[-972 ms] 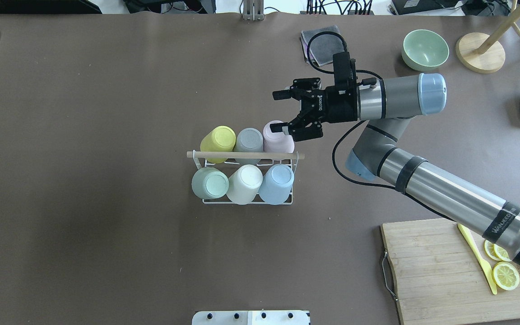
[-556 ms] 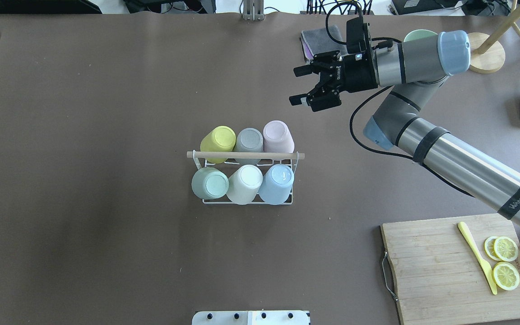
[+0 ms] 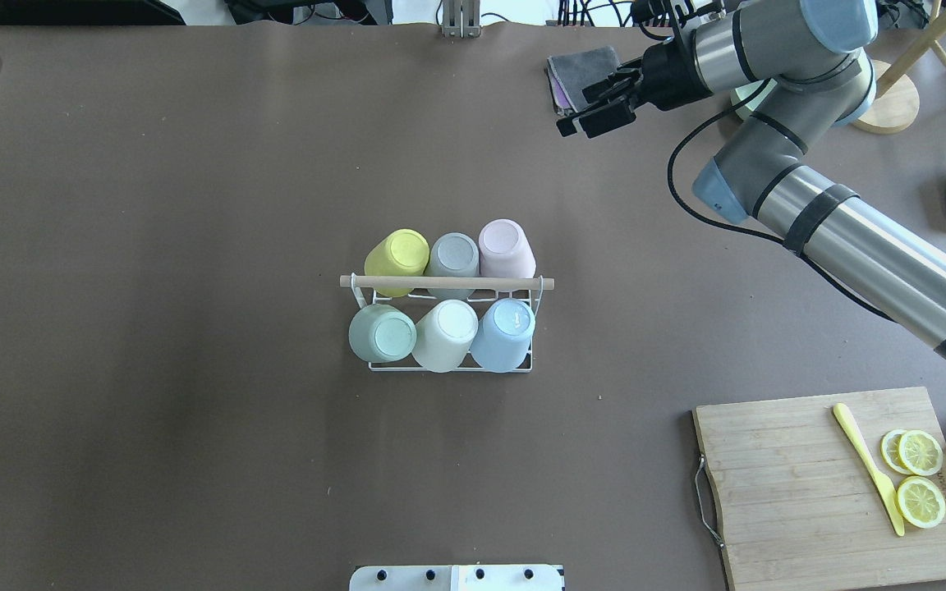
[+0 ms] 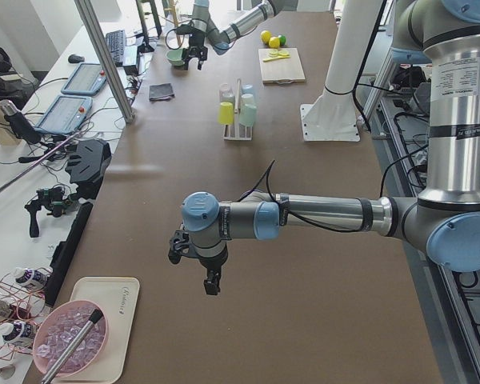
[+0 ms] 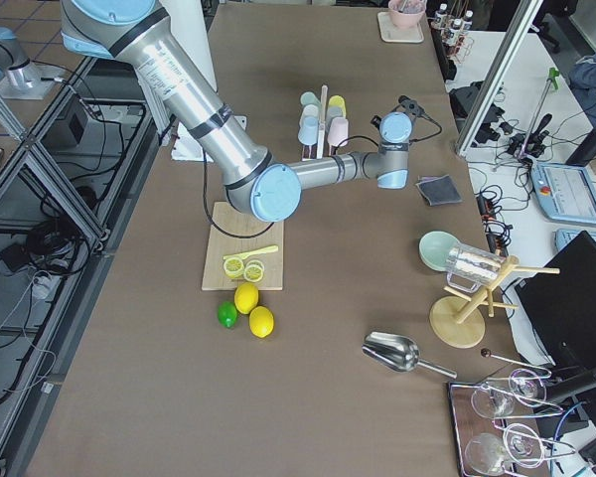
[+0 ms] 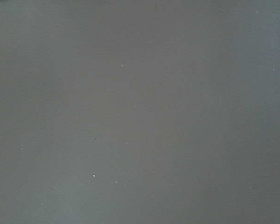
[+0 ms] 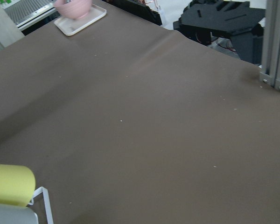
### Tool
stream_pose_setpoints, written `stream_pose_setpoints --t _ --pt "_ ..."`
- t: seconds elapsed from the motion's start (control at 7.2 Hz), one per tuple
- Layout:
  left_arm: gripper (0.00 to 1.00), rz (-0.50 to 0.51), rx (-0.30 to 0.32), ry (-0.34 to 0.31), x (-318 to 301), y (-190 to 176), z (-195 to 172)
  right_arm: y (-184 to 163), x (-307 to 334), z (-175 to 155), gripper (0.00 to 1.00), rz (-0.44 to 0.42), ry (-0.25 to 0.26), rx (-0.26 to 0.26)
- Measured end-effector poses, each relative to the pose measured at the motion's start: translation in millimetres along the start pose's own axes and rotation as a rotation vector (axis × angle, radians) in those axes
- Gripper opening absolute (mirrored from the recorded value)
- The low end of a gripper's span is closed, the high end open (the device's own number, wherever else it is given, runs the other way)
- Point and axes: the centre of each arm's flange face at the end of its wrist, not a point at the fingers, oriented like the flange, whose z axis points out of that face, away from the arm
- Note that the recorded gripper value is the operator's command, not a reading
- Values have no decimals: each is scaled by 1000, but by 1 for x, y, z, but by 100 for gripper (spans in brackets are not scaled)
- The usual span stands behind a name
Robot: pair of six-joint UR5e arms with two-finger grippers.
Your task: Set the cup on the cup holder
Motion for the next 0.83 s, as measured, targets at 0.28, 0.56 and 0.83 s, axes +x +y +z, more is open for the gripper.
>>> stream_pose_setpoints --t 0.28,0.56,0.83 --pt "98 -7 30 -4 -6 -2 -14 -9 29 5 100 158 192 -77" --pt "98 -16 26 -14 -11 0 -12 -9 58 8 100 262 409 -122" --pt "98 -17 25 -15 -12 2 -11 6 79 17 100 358 576 -218"
